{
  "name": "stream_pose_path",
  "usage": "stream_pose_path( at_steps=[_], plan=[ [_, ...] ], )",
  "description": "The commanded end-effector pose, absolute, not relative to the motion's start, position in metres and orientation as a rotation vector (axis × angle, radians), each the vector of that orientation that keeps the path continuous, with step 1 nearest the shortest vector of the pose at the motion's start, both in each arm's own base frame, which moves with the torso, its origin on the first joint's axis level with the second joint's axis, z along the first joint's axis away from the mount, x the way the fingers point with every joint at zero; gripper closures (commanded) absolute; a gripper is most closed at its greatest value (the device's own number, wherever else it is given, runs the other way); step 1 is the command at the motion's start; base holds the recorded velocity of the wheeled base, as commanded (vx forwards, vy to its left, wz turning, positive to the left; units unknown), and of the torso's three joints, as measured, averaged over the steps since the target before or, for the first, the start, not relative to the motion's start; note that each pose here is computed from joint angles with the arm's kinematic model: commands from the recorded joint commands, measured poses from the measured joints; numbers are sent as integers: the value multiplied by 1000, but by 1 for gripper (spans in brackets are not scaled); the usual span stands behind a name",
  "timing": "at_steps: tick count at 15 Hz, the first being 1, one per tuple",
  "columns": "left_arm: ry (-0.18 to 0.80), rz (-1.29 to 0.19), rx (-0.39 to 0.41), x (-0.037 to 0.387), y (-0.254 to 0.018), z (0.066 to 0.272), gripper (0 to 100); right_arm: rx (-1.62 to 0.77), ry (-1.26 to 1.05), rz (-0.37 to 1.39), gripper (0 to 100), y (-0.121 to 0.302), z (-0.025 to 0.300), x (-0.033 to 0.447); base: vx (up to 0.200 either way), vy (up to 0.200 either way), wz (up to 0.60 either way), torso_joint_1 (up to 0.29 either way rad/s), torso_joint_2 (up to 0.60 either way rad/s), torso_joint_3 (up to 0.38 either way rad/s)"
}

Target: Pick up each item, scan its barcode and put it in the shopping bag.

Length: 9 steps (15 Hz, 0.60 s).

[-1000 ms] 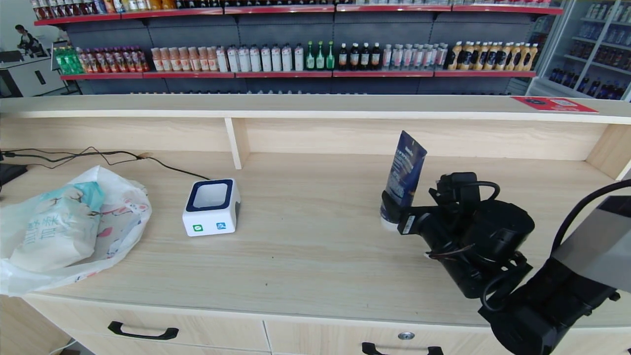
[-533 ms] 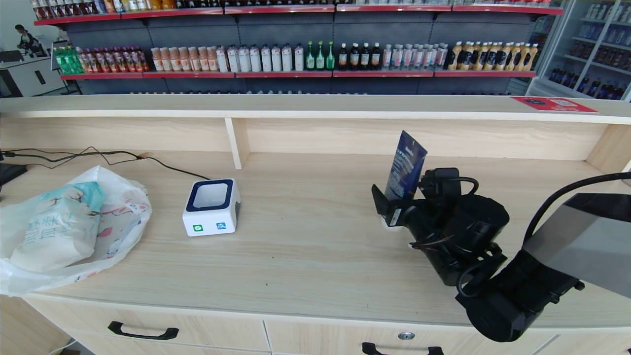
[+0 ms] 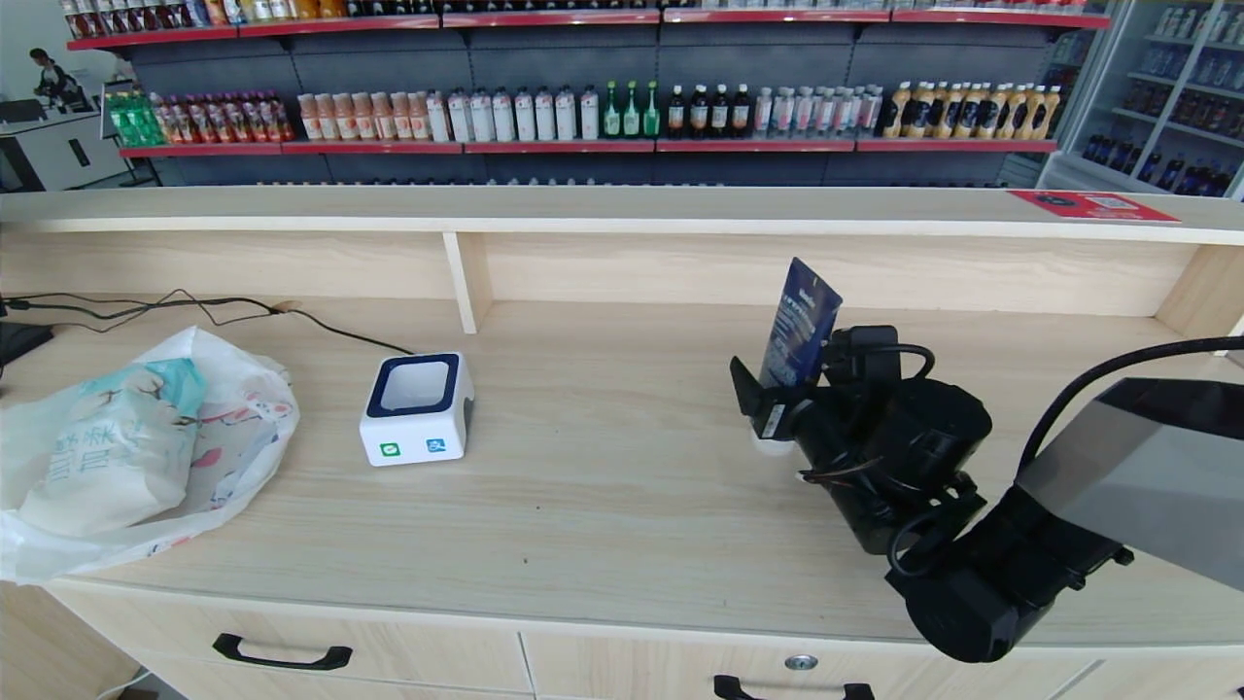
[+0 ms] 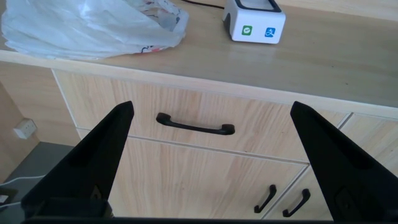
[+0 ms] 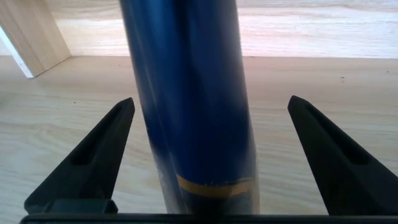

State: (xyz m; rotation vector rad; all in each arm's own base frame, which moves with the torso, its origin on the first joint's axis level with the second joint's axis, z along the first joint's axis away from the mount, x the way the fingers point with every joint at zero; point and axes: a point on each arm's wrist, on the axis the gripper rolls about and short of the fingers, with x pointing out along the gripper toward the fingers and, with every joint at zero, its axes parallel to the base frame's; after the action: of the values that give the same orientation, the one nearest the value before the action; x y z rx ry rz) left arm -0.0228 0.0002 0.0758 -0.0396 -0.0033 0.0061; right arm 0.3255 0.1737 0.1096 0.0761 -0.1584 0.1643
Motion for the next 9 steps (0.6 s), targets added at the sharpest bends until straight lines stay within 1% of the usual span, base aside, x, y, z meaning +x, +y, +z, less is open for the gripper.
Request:
stream_pose_path(
  at_steps=[1,6,9],
  plan=[
    [-3,6,-40,-23,0,76,0,83,-164,164,100,173,112,324,0,0,0,0,0,0],
    [-3,6,-40,-23,0,76,0,133,-173,168,100,173,117,324,0,0,0,0,0,0],
    [-3,6,-40,-23,0,76,0,142,-197,170,100,171,127,320,0,0,0,0,0,0]
  ],
)
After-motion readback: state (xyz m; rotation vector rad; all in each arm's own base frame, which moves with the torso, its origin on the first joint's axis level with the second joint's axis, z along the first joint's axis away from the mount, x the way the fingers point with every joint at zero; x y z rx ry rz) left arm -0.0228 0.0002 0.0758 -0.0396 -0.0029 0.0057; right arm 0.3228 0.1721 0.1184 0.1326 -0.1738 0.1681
